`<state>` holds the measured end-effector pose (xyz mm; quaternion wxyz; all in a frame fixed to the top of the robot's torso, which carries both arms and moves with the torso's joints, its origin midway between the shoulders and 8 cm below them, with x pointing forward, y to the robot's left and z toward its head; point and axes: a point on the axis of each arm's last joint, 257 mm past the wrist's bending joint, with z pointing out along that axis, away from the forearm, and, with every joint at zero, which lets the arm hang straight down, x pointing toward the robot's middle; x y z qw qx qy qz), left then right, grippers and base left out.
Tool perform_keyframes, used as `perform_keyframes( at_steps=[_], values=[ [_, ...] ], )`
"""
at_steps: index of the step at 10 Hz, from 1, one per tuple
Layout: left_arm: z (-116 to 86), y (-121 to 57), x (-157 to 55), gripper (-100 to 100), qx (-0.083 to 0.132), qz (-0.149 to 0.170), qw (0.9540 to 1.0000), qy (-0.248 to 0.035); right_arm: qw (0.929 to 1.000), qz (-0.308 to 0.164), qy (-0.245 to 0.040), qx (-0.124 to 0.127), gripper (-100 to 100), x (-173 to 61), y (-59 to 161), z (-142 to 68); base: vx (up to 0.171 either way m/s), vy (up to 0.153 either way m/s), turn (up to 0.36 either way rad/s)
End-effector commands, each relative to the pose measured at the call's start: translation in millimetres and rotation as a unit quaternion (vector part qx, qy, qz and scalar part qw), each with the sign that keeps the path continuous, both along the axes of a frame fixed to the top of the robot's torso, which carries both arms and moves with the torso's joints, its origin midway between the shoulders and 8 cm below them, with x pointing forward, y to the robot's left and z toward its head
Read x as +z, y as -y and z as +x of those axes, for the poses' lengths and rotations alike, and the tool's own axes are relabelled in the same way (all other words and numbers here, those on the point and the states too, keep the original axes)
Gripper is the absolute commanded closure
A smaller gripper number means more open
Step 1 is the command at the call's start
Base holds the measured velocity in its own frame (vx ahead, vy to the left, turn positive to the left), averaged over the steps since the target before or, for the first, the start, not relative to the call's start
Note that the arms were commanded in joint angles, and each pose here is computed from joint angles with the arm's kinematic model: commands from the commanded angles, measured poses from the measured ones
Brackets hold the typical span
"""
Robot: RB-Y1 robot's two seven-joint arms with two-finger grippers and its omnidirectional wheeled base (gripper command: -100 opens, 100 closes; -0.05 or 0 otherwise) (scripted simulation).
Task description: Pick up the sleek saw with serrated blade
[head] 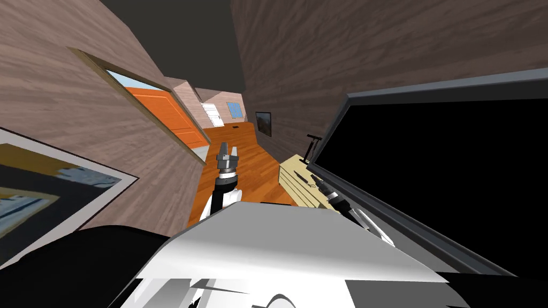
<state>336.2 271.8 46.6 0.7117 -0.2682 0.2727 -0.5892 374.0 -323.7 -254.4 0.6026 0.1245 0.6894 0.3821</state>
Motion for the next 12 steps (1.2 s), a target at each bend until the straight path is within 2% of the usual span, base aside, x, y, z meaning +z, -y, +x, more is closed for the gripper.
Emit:
perform_keyframes(
  at_steps=[1,2,3,4,5,6,7,8,9,10,11,12],
  values=[
    [0,0.0,0,0,0.0,0.0,1.0,0.0,0.9989,-0.035,-0.029,0.008,-100,-22,13,-6,0.043,0.026,0.142],
    [0,0.0,0,0,0.0,0.0,1.0,0.0,0.9985,-0.04,-0.036,0.006,-100,-29,16,-8,0.031,0.018,0.16],
    [0,0.0,0,0,0.0,0.0,1.0,0.0,0.9961,-0.067,-0.055,0.015,-100,-43,25,-11,0.038,0.017,0.268],
    [0,0.0,0,0,0.0,0.0,1.0,0.0,0.9953,-0.071,-0.065,0.011,-100,-52,30,-14,0.039,0.006,0.139],
    [0,0.0,0,0,0.0,0.0,1.0,0.0,0.9913,-0.098,-0.086,0.019,-100,-67,41,-20,0.044,0.018,0.244],
    [0,0.0,0,0,0.0,0.0,1.0,0.0,0.9903,-0.101,-0.094,0.016,-100,-73,45,-23,0.037,0.008,0.118],
    [0,0.0,0,0,0.0,0.0,1.0,0.0,0.9844,-0.126,-0.121,0.021,-100,-91,60,-31,0.045,0.012,0.273],
    [0,0.0,0,0,0.0,0.0,1.0,0.0,0.9835,-0.13,-0.124,0.021,-100,-94,61,-33,0.043,0.004,0.108],
    [0,0.0,0,0,0.0,0.0,1.0,0.0,0.9762,-0.154,-0.15,0.025,-100,-111,78,-42,0.048,0.021,0.204],
    [0,0.0,0,0,0.0,0.0,1.0,0.0,0.975,-0.158,-0.153,0.026,-100,-114,79,-44,0.041,0.013,0.118],
    [0,0.0,0,0,0.0,0.0,1.0,0.0,0.966,-0.182,-0.181,0.03,-100,-130,96,-55,0.042,0.009,0.236],
    [0,0.0,0,0,0.0,0.0,1.0,0.0,0.9649,-0.186,-0.183,0.031,-100,-132,96,-56,0.037,0.001,0.149]
  ],
)
